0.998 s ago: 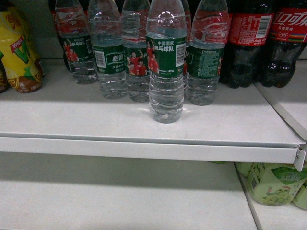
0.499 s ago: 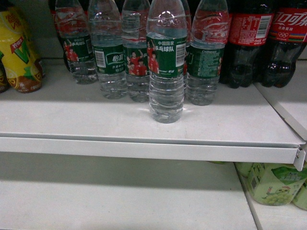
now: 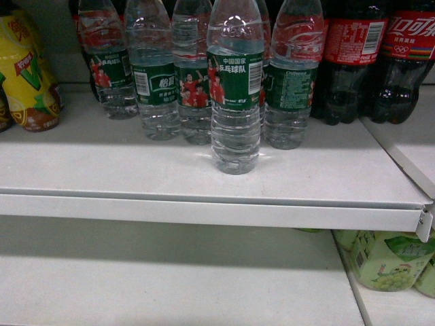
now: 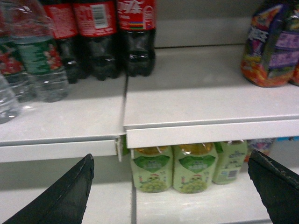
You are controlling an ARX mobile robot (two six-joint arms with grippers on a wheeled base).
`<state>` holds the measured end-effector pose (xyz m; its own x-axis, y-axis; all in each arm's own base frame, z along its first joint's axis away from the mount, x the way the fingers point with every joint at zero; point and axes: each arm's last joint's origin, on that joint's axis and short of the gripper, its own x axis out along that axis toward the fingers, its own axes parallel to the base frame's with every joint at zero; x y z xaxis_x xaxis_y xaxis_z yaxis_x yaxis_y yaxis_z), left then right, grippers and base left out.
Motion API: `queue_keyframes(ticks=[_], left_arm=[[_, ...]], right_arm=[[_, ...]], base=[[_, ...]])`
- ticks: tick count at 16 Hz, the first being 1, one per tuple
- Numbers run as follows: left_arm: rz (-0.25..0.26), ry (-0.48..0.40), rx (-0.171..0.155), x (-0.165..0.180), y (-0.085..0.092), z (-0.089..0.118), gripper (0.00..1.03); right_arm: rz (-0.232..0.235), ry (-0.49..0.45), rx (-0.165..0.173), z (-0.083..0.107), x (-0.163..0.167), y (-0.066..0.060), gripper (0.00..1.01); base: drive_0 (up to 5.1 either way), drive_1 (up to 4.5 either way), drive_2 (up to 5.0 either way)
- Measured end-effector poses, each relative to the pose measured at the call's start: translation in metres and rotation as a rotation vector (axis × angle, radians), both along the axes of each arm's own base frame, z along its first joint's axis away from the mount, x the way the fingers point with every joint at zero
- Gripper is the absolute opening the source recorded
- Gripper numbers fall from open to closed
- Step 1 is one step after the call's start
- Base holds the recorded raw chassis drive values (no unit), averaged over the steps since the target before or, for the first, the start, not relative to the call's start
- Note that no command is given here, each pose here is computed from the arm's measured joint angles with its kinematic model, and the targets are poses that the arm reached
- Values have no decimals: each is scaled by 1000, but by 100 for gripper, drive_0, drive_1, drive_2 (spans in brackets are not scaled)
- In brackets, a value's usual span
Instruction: Move water from second to third shelf
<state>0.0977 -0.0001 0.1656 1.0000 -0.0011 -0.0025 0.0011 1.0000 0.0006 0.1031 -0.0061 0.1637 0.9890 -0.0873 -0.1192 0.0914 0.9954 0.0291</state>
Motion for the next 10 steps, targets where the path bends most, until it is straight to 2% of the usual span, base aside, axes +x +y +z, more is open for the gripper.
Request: queue_keyframes(ticks=[3,4,7,9,10], left_arm=[[1,1,0,0,0,0,98],[0,0,0,0,0,0,98],[0,0,0,0,0,0,98],[1,1,0,0,0,0,98],[0,0,0,0,0,0,98]], right_arm=[[-38,-7,3,6,6,-7,98],[-51,-42,2,19,12,-14,98],[-14,-156,-23,75,44,-25,98],[18,-186,-24,101,62,-25,98],[58,-188,-21,103,66,-20,98]], base=[[0,0,0],[0,0,0],[0,0,0],[0,0,0],[0,0,0]])
